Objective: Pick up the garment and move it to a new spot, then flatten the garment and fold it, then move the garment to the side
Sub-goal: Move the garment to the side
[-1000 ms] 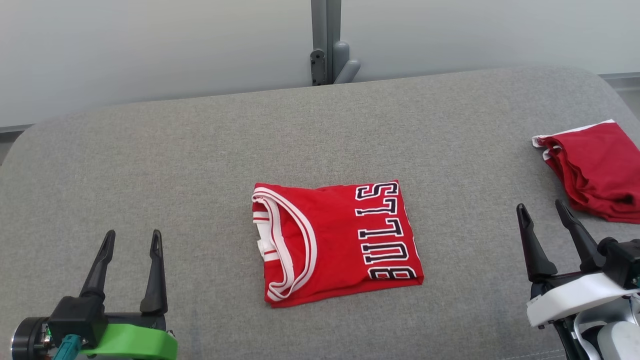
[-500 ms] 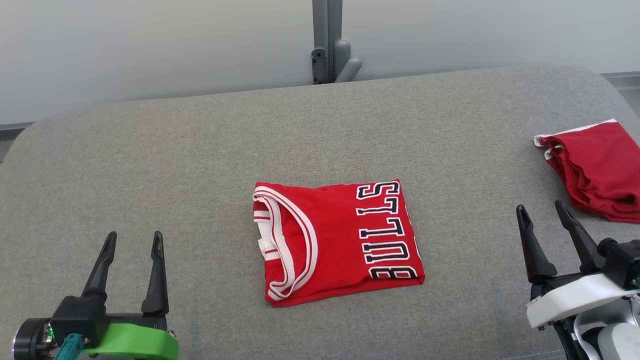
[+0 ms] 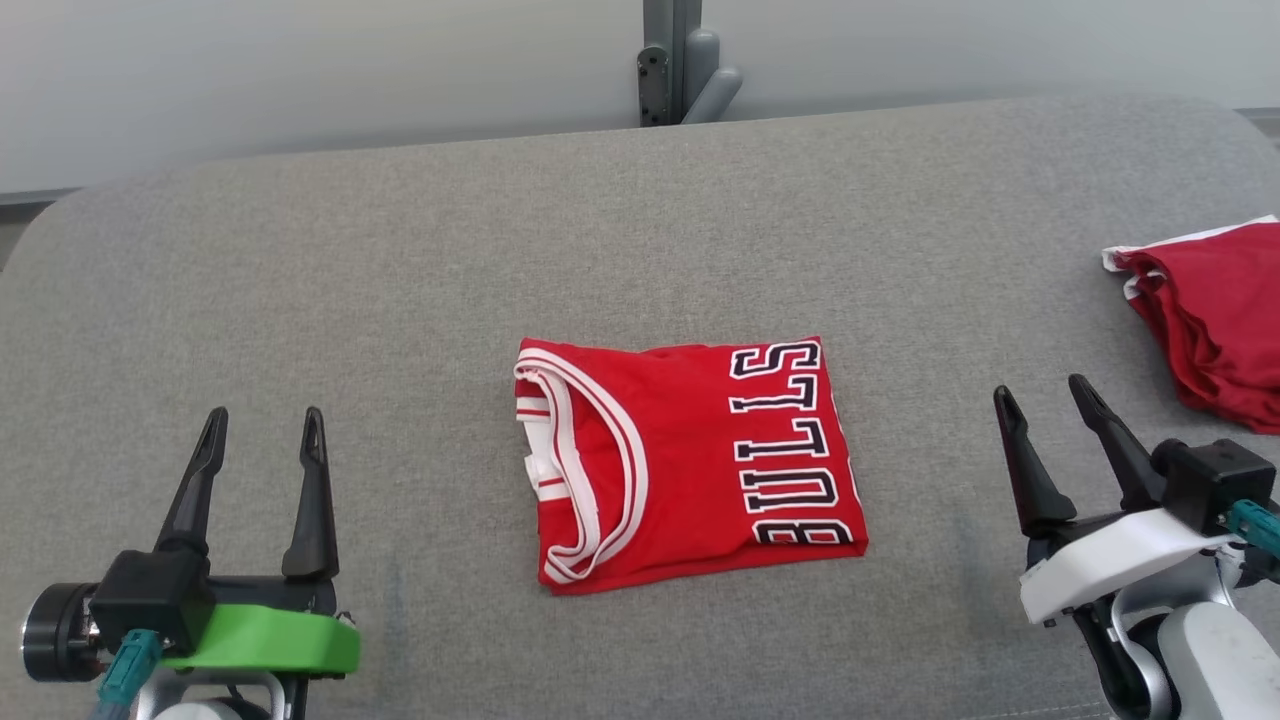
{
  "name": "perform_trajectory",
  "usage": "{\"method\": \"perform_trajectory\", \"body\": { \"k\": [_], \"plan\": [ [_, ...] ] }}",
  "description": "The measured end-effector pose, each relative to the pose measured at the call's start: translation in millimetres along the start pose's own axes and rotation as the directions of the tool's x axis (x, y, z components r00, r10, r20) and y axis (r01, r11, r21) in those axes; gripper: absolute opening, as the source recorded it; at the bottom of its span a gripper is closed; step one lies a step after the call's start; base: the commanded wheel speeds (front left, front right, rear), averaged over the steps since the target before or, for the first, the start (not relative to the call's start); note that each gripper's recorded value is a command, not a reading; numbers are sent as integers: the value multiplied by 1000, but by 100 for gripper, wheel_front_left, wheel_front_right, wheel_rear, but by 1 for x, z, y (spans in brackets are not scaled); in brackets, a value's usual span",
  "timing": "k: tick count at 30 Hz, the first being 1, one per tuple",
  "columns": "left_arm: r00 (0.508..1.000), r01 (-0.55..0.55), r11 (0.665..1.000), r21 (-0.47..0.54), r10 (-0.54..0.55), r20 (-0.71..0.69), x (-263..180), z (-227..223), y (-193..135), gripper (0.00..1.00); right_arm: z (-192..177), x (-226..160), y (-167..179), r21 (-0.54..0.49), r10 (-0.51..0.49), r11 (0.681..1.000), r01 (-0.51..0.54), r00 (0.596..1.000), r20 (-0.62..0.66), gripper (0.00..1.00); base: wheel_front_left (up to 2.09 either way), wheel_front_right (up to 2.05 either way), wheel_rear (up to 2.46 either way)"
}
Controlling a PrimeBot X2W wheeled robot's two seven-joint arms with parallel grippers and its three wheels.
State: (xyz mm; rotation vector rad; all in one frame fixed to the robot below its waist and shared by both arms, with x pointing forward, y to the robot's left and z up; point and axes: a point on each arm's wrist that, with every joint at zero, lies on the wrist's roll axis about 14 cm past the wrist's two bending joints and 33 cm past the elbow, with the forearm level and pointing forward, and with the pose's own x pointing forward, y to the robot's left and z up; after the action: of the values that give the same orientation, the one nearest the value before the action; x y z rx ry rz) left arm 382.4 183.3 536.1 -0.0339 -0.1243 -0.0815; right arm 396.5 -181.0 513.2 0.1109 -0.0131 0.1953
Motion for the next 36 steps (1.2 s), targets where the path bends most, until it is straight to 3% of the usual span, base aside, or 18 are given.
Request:
{"method": "perform_trajectory", "body": {
  "k": [8, 22, 23, 24, 25, 26, 31, 36],
  "plan": [
    [1000, -25, 1000, -14, 25, -1, 10, -8, 5, 100, -48, 34, 40, 60, 126, 991, -119, 983, -134, 100, 0, 0, 0],
    [997, -74, 997, -1, 74, -12, 26, -22, 24, 100, -137, 61, 84, 183, 254, 963, -197, 893, -373, 100, 0, 0, 0],
    [997, -76, 997, 0, 76, -14, 26, -23, 25, 100, -138, 62, 85, 187, 261, 961, -203, 889, -375, 96, 0, 0, 0],
    [997, -78, 997, 1, 78, -17, 26, -24, 26, 100, -140, 63, 86, 191, 266, 960, -206, 888, -375, 84, 0, 0, 0],
    [997, -80, 997, 1, 80, -20, 26, -26, 26, 100, -140, 64, 87, 190, 272, 958, -213, 886, -375, 29, 0, 0, 0],
    [996, -81, 997, 2, 81, -21, 27, -26, 27, 100, -140, 64, 87, 190, 276, 957, -218, 887, -371, 0, 0, 0, 0],
    [997, -77, 997, 3, 77, -13, 27, -23, 25, 100, -129, 60, 86, 159, 296, 953, -256, 892, -340, 0, 0, 0, 0],
    [1000, -27, 1000, 3, 27, 13, 34, -17, 11, 100, -109, 54, 63, 95, 271, 963, -254, 913, -305, 0, 0, 0, 0]
  ]
}}
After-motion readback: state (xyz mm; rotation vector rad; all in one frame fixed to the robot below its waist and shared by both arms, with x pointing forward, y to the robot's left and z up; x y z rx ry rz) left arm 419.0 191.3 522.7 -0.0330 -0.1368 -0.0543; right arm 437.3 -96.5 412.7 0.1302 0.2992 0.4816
